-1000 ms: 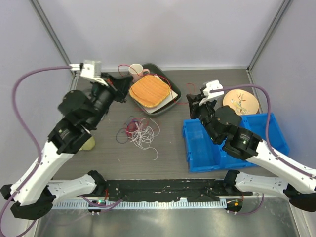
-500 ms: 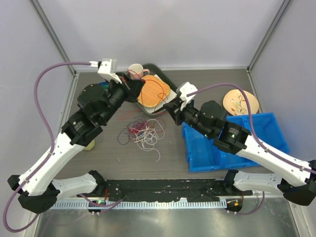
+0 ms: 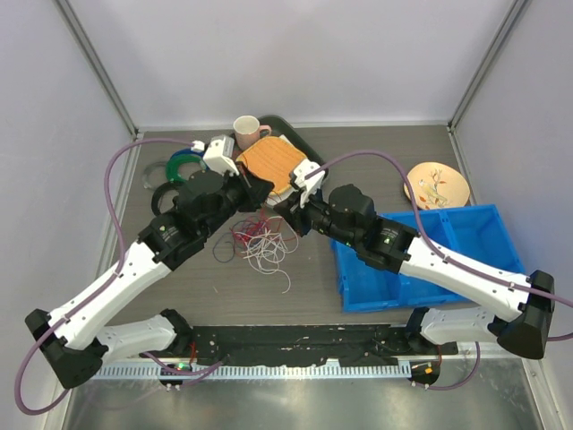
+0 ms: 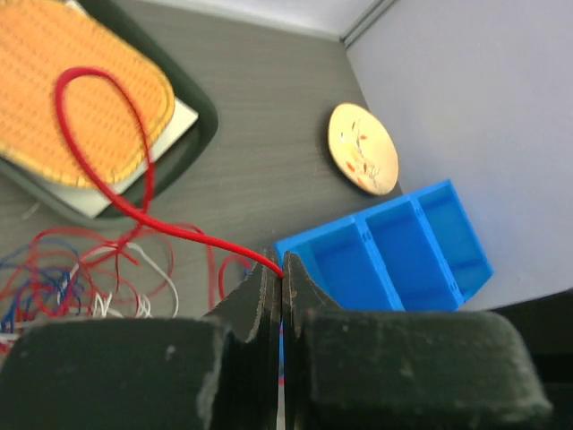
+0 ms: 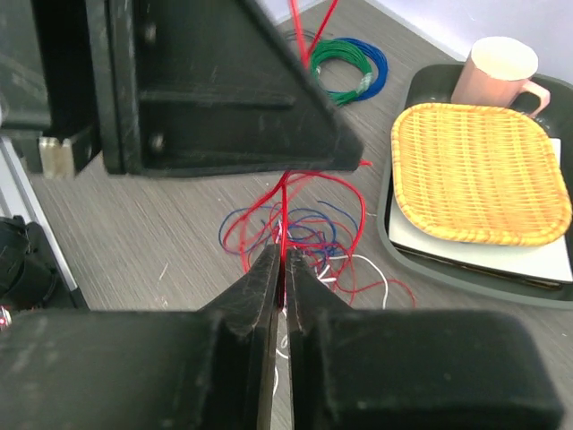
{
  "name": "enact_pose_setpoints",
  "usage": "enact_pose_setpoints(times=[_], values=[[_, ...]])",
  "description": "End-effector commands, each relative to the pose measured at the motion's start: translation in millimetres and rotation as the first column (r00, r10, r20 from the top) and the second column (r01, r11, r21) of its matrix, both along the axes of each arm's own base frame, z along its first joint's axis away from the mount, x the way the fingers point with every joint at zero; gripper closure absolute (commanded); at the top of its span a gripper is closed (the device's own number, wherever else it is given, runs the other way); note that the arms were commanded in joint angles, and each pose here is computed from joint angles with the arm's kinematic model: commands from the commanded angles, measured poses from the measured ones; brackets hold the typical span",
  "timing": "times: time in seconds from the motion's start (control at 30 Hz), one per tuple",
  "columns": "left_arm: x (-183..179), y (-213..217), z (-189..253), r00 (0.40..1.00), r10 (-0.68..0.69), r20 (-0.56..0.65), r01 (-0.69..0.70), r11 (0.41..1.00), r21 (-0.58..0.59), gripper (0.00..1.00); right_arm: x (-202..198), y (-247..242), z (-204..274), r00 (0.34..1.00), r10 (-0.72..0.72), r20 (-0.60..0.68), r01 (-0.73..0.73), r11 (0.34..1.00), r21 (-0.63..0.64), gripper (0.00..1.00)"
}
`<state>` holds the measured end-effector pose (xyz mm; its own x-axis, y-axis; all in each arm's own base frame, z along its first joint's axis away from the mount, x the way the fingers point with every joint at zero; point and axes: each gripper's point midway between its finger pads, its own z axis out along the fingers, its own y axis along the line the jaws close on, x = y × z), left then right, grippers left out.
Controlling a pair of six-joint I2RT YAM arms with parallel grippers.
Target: Untangle the cables
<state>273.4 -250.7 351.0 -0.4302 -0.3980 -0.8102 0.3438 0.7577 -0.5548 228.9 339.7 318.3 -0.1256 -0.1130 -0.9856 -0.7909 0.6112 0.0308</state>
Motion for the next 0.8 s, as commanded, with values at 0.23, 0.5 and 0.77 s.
enact_pose_setpoints(times=[0.23,0.5,0.77], values=[[-17,5,-32,0.993,0.015,-0.119,-0.031,0.990,-0.137,1.00,-13,17,-9,0.997,0.073,0.004,-0.072,0.973,0.220,0.82],[-12,6,-49,0.985,0.056,-0.165,-0.077,0.989,-0.126,1.00,-24,29,-31,0.984,0.134,-0.117,-0.095,0.951,0.294,0.67],[-13,11,-52,0.983,0.069,-0.168,-0.090,0.989,-0.121,1.00,-25,20,-38,0.978,0.105,-0.178,-0.037,0.936,0.349,0.51]])
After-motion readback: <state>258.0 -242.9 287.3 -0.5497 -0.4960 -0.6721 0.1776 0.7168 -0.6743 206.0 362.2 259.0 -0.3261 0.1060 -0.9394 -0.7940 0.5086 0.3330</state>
